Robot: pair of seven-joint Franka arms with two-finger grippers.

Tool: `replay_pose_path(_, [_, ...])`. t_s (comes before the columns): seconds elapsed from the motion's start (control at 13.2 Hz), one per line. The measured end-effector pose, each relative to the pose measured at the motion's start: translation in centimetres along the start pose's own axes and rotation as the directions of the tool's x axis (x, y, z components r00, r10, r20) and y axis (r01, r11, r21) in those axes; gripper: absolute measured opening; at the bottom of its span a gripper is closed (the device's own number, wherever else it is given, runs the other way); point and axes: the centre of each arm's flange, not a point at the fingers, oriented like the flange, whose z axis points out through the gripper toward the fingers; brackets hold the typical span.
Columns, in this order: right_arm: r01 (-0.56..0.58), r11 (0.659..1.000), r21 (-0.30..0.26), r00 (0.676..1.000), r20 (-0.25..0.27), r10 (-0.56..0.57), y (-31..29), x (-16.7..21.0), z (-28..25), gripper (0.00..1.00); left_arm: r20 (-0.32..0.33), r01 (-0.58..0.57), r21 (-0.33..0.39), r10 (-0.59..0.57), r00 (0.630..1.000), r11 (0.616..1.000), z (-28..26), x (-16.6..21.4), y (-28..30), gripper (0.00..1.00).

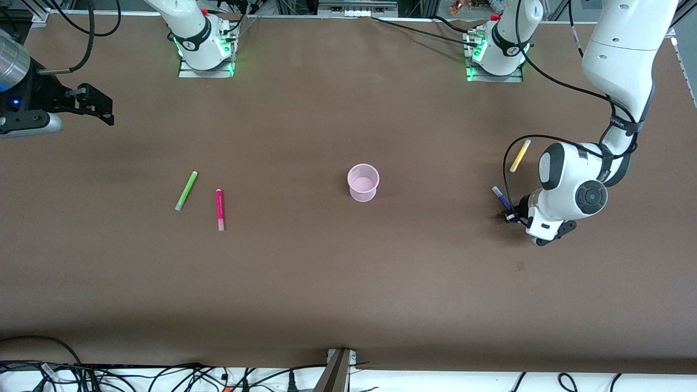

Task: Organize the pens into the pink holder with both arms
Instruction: 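Carry the purple pen over the pink cup while the right gripper reaches the marker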

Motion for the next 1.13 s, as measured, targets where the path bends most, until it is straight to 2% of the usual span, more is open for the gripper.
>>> replay_pose_path(0.08, [0.000, 1.000, 0.000, 1.000, 0.000, 0.000, 0.0, 0.0, 0.0, 1.00, -0.002, 0.000, -0.001, 0.000, 1.000, 1.000, -0.1, 0.1, 0.0, 0.20])
replay_pose_path(0.15, [0.000, 1.000, 0.000, 1.000, 0.000, 0.000, 0.0, 0.0, 0.0, 1.00, -0.006, 0.000, -0.003, 0.000, 1.000, 1.000, -0.3, 0.2, 0.1, 0.18])
replay_pose_path(0.38, [-0.001, 1.000, 0.000, 1.000, 0.000, 0.001, 0.1, 0.0, 0.0, 1.00, -0.054, -0.011, -0.033, 0.009, 0.998, 0.999, -3.3, 1.2, 1.6, 0.18])
replay_pose_path(0.6, [-0.002, 1.000, 0.000, 1.000, 0.000, 0.002, 0.1, 0.0, 0.0, 1.00, -0.068, -0.011, -0.066, 0.006, 0.998, 0.998, -10.8, 0.4, 6.0, 0.18])
replay_pose_path(0.91, [0.000, 1.000, 0.000, 1.000, 0.001, 0.000, 0.0, 0.2, 0.2, 1.00, -0.073, 0.127, -0.172, -0.142, 0.987, 0.977, -18.7, -5.3, 15.3, 0.18])
replay_pose_path(1.13, [0.014, 1.000, 0.002, 1.000, -0.006, -0.014, -0.7, 0.9, 0.7, 1.00, -0.116, 0.223, -0.186, -0.247, 0.962, 0.957, -20.4, -12.3, 22.9, 0.18])
